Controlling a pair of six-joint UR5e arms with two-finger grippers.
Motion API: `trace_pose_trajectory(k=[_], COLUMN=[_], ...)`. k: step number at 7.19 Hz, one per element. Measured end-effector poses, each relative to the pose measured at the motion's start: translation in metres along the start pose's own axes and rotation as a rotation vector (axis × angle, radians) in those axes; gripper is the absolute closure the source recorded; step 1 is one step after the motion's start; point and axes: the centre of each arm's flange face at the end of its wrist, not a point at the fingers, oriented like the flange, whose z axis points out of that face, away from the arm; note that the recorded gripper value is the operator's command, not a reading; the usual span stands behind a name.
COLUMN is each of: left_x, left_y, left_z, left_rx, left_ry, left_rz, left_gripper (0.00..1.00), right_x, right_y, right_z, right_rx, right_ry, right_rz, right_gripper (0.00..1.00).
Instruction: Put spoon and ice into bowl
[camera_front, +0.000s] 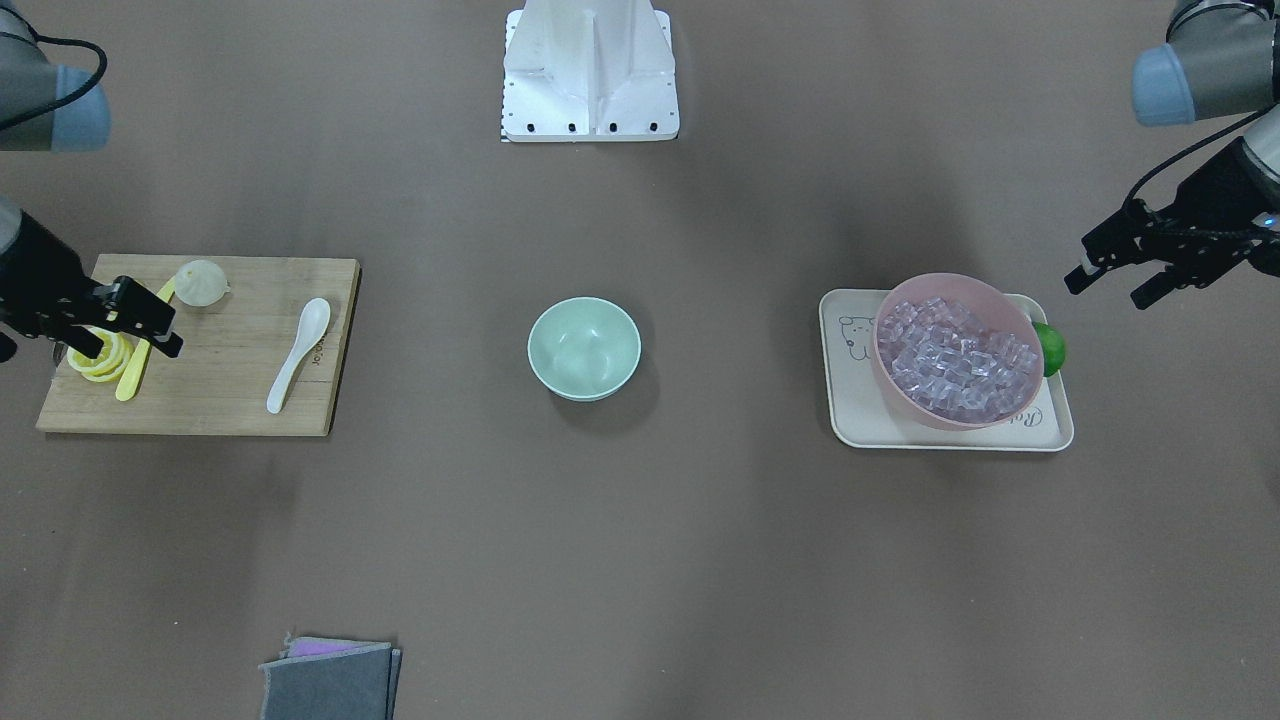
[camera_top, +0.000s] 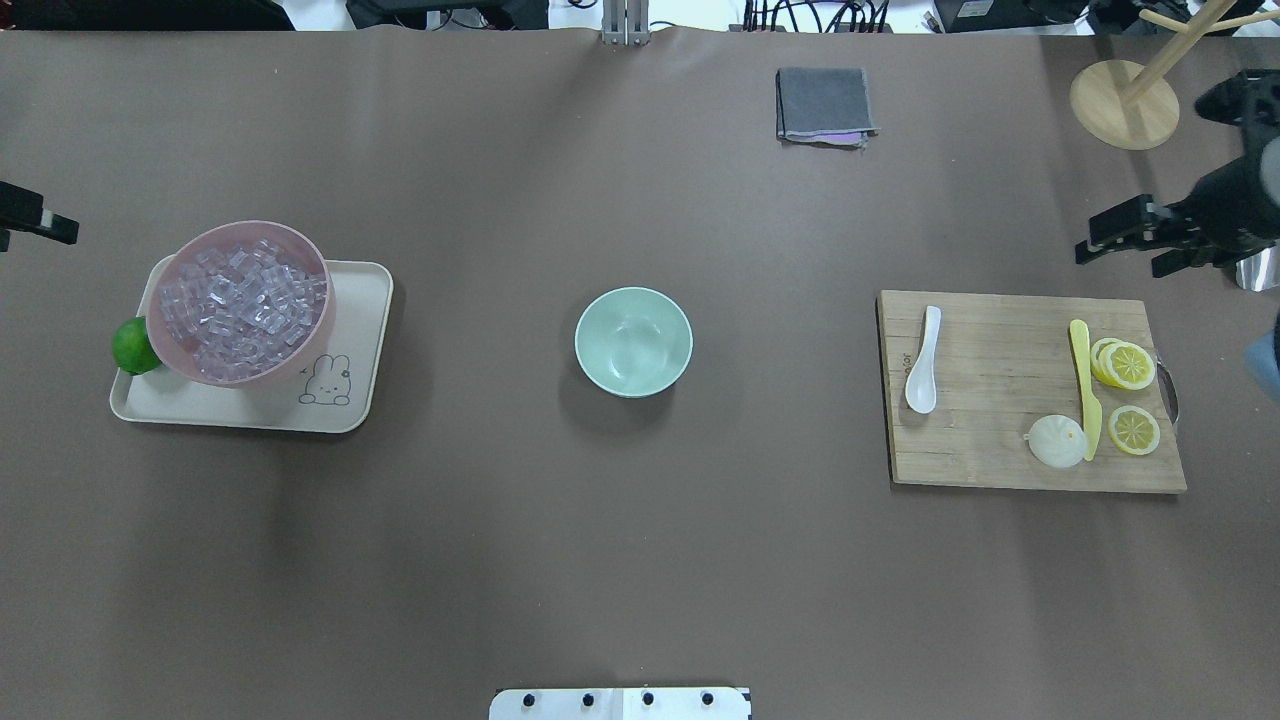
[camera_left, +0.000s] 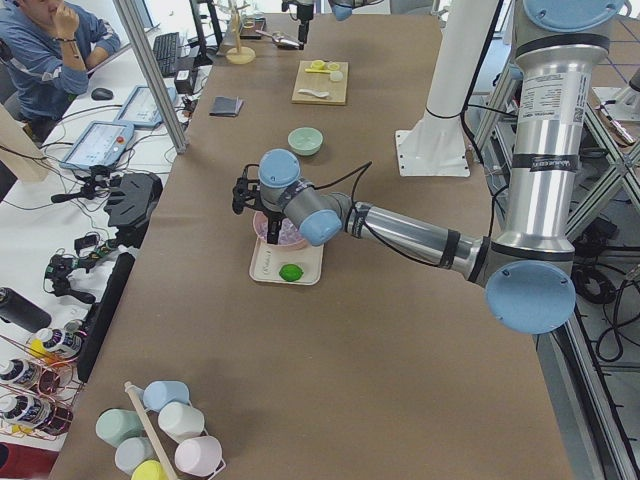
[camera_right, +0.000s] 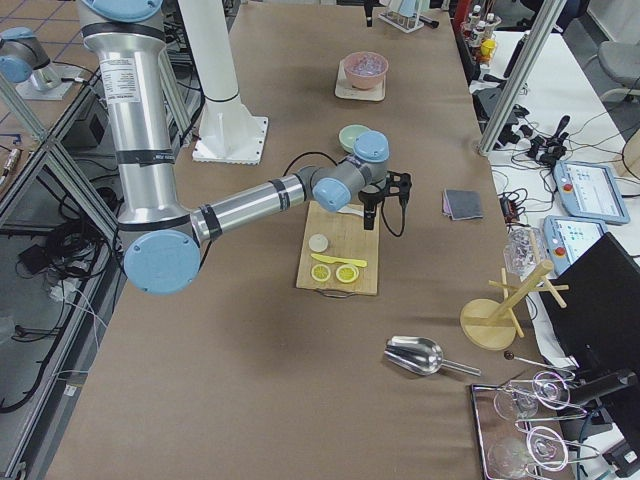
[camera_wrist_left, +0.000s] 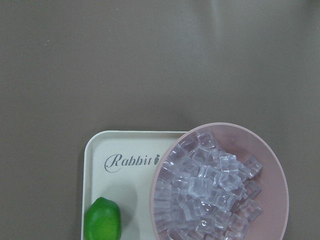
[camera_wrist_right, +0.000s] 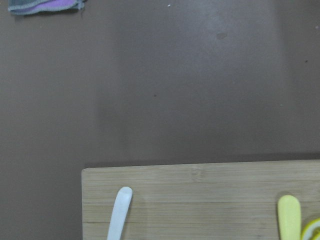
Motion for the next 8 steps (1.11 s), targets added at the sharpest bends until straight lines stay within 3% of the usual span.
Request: trace_pose_trajectory(k=[3, 6, 7, 8], left_x=[0.036, 0.041, 0.043, 0.044], left_y=[-0.001, -0.001, -0.002, -0.002], left_z=[0.028, 0.033, 0.033, 0.033], left_rx=[0.000, 0.001, 0.002, 0.002], left_ry=[-0.012, -0.014, -0.013, -0.012], left_rz=[0.007, -0.002, -0.002, -0.001], left_gripper=[0.03, 0.03, 0.03, 0.03], right_x=[-0.047, -0.058, -0.065, -0.069], right_y=[0.016, 0.031, 0.031, 0.030], right_z=[0.047, 0.083, 0.092, 0.101], right_rx=[-0.007, -0.044, -0.053, -0.060], right_ry=[0.034, 0.068, 0.073, 0.081], right_rz=[0.029, 0.039, 0.043, 0.046], right_gripper=[0.06, 0.11, 0.16, 0.36])
